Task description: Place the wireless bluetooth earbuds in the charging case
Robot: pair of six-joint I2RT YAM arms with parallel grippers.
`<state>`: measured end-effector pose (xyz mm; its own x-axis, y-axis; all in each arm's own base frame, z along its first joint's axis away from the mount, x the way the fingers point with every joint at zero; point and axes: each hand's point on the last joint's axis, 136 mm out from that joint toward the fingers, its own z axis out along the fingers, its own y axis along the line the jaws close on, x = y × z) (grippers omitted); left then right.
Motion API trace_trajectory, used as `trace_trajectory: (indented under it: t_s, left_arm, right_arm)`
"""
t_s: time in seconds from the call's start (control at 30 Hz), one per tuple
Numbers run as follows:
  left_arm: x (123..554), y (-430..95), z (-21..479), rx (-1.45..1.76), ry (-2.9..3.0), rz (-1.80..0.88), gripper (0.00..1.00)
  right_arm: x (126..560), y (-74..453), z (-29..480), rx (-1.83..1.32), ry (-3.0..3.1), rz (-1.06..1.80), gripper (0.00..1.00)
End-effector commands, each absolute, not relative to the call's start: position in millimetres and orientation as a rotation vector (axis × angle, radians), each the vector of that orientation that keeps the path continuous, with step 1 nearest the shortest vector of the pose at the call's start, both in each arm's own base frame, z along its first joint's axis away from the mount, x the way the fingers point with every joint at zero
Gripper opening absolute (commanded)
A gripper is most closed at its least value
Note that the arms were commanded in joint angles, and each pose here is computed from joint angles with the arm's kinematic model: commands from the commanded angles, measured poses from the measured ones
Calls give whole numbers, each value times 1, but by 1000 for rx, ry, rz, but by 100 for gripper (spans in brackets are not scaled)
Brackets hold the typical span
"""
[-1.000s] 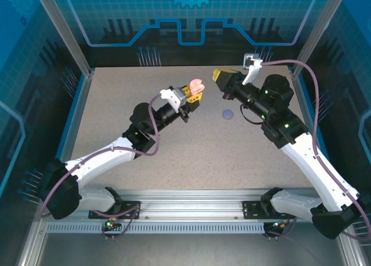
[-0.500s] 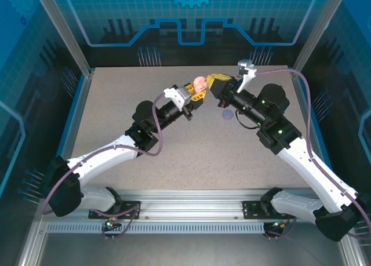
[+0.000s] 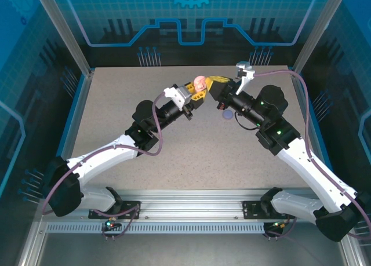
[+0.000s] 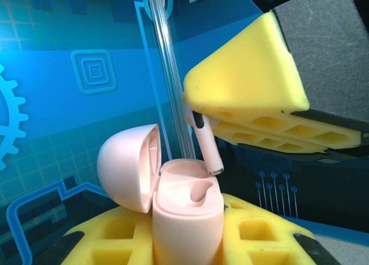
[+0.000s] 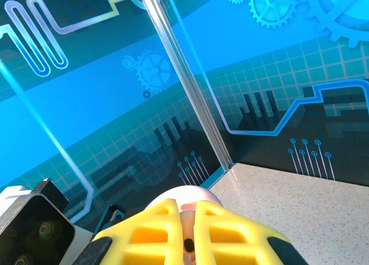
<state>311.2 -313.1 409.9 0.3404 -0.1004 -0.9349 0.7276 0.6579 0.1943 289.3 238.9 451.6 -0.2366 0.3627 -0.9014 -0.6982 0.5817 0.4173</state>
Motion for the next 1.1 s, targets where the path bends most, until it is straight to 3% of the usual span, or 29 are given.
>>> trace_trajectory:
  t_s: [0.0, 1.07]
  left_arm:
    - [308, -313, 432, 657, 1047, -585, 0]
    - [308, -314, 429, 666, 1064, -568, 0]
  right_arm:
    - [286, 243, 452, -315, 1494, 1027, 9]
    - [294, 229, 438, -272, 1551, 994, 7]
